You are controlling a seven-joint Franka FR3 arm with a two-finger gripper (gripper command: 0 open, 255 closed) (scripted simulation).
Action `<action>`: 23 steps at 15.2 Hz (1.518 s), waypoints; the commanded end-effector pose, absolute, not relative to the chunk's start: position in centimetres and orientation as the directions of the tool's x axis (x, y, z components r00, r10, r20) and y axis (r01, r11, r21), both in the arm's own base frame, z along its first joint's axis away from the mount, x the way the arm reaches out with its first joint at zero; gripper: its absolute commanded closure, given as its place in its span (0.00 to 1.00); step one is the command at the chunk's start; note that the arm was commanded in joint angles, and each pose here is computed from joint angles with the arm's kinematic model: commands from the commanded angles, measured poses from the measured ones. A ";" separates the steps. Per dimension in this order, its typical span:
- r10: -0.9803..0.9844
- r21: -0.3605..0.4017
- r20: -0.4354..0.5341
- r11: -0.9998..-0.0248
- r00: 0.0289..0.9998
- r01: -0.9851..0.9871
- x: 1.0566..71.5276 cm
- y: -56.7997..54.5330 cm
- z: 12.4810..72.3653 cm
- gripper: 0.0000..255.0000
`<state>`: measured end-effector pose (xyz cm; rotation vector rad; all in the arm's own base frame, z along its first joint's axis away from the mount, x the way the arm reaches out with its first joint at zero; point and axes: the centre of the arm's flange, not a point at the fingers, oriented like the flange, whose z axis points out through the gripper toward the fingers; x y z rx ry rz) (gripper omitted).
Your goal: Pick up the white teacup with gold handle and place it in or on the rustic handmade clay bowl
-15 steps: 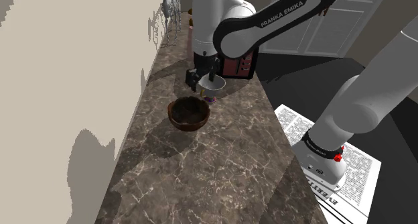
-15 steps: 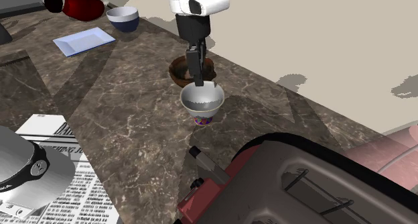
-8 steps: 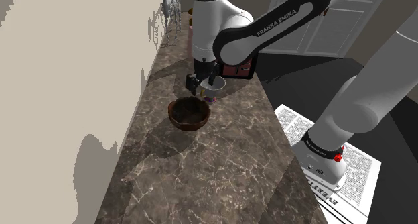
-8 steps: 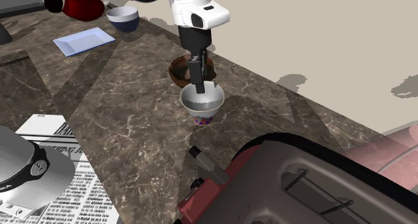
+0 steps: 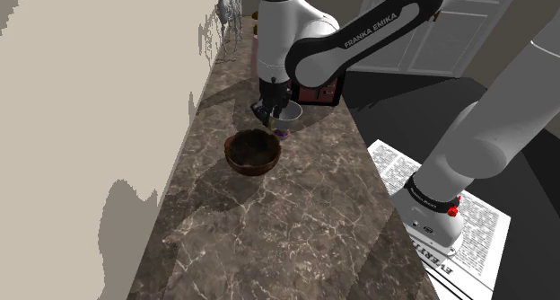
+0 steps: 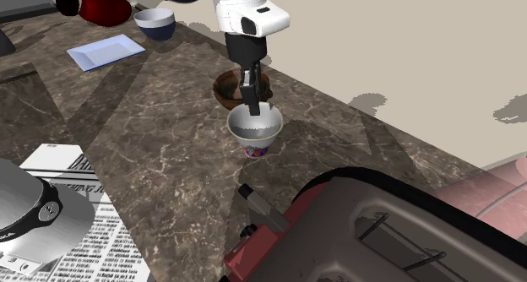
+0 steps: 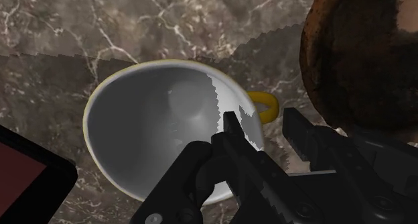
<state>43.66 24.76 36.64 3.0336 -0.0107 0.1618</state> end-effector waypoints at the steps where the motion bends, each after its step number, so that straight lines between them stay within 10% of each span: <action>1: -0.002 0.103 0.106 -0.995 0.994 -0.013 43.7 24.7 36.6 1.00; 23: -0.002 0.103 0.106 -0.995 0.994 -0.012 43.7 24.7 45.6 1.00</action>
